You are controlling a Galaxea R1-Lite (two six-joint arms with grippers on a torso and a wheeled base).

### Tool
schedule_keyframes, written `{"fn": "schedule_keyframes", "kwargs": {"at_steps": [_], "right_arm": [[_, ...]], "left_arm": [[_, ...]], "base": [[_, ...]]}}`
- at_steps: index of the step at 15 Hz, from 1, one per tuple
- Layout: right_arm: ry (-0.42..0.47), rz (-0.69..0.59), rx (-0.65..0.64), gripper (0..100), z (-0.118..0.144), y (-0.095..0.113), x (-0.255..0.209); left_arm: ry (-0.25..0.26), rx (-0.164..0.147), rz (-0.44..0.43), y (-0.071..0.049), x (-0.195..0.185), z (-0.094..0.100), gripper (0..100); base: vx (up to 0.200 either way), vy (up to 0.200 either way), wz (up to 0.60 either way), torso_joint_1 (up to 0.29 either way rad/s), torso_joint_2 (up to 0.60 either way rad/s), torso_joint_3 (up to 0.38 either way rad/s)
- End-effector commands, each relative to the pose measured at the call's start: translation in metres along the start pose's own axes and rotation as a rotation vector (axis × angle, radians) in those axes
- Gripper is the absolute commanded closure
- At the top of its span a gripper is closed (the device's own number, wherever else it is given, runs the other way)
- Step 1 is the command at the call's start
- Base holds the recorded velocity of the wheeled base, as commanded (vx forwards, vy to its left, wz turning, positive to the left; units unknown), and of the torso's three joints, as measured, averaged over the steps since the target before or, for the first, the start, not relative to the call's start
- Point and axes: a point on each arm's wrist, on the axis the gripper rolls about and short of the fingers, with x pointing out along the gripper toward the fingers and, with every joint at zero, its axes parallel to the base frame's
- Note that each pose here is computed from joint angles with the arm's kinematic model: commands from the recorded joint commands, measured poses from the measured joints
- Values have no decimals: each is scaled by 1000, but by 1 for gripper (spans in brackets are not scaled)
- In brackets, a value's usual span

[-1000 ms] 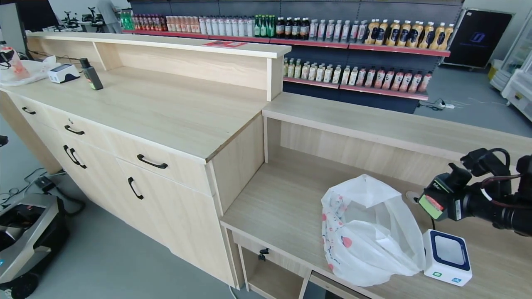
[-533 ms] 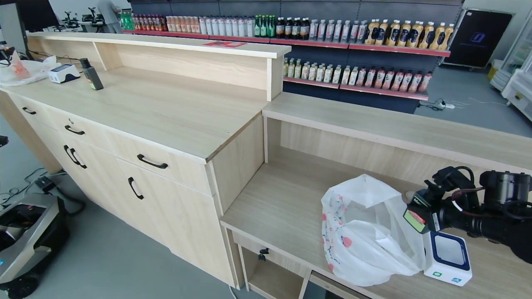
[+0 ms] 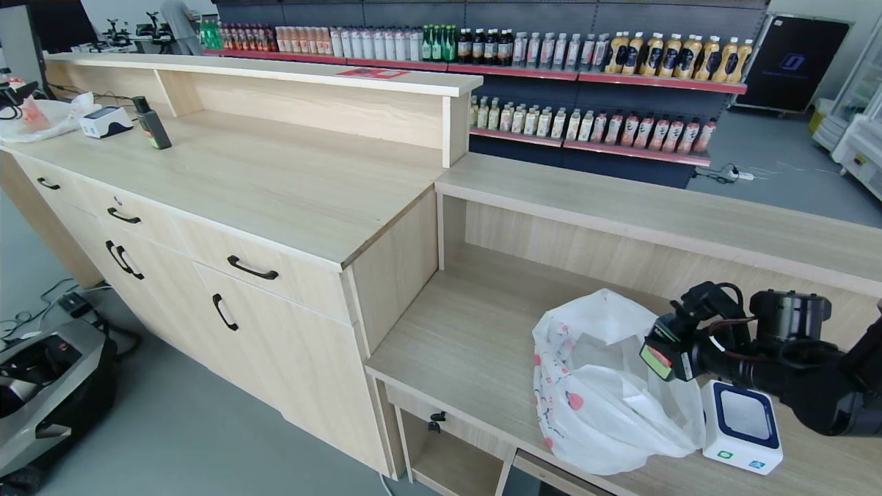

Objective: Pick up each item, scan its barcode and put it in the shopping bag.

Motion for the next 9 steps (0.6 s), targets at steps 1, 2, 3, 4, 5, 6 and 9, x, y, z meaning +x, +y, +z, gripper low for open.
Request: {"fn": "schedule_keyframes", "kwargs": {"at_steps": [1, 2, 3, 4, 5, 6, 9], "right_arm": [[11, 15, 2, 100, -13, 2, 18], [10, 18, 0, 100, -15, 3, 23], [9, 17, 0, 100, -16, 2, 25], [-4, 12, -5, 100, -20, 1, 32], [-14, 8, -9, 100, -21, 0, 36], [-29, 4, -16, 100, -21, -1, 43], [-53, 6, -29, 100, -20, -1, 55]], "left_arm": [[1, 0, 0, 0, 0, 0, 0], [1, 0, 0, 0, 0, 0, 0], [1, 0, 0, 0, 0, 0, 0], [1, 0, 0, 0, 0, 0, 0], [1, 0, 0, 0, 0, 0, 0], [1, 0, 0, 0, 0, 0, 0], [1, 0, 0, 0, 0, 0, 0]], "base": [[0, 0, 0, 0, 0, 0], [0, 0, 0, 0, 0, 0], [0, 0, 0, 0, 0, 0], [0, 0, 0, 0, 0, 0], [0, 0, 0, 0, 0, 0], [0, 0, 0, 0, 0, 0], [0, 0, 0, 0, 0, 0]]}}
